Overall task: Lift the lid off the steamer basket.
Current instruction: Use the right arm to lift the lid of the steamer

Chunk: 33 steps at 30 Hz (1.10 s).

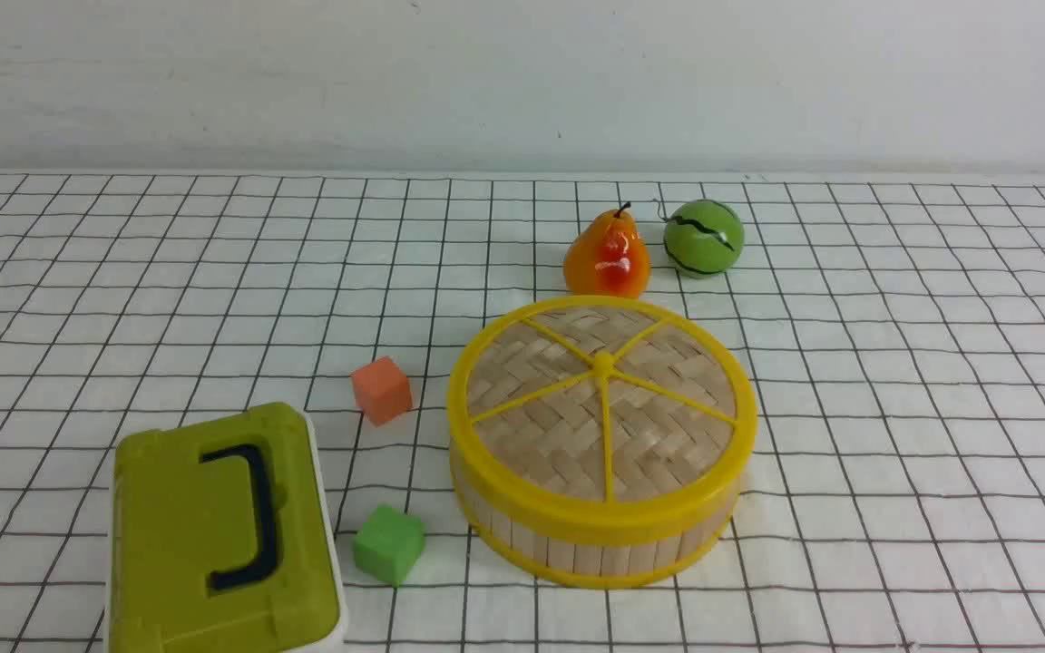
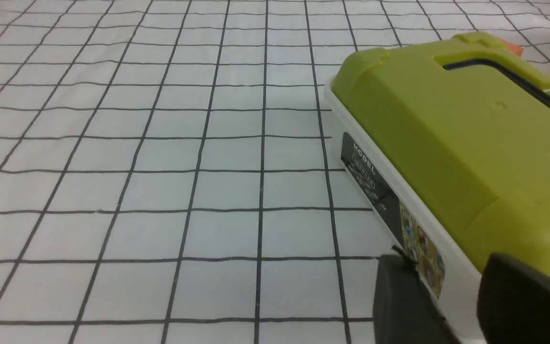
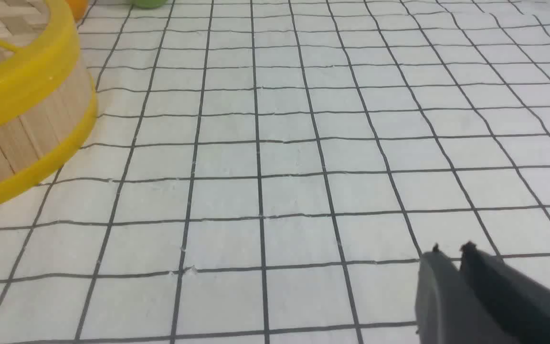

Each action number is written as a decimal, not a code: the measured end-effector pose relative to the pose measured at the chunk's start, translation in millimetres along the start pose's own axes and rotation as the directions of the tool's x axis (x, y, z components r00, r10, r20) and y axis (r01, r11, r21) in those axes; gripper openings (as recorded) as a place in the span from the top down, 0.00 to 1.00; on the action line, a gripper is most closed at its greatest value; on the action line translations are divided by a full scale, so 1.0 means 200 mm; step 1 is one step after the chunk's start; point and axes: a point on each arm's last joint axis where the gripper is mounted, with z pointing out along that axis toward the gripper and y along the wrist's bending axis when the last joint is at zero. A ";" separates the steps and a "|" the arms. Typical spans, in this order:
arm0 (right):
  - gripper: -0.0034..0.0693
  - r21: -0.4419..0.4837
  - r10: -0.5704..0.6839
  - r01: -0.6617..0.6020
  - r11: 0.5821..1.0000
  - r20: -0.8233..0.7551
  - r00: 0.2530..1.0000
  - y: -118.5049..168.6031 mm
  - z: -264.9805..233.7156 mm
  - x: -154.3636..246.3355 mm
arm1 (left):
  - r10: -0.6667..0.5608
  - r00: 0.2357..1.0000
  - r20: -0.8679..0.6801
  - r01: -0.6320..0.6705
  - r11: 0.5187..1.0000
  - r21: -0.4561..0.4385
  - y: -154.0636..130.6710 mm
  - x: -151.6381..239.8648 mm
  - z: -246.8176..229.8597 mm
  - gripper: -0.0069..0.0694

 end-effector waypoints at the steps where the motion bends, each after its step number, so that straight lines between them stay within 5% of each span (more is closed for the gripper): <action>1: 0.86 0.000 0.000 0.000 1.000 0.000 1.000 0.00 0.00 0.00 | 0.000 1.000 0.000 0.000 1.000 0.000 0.00 0.00 0.00 0.60; 33: 0.82 0.000 0.000 0.000 1.000 0.000 1.000 0.00 0.00 0.00 | 0.000 1.000 0.000 0.000 1.000 0.000 0.00 0.00 0.00 0.60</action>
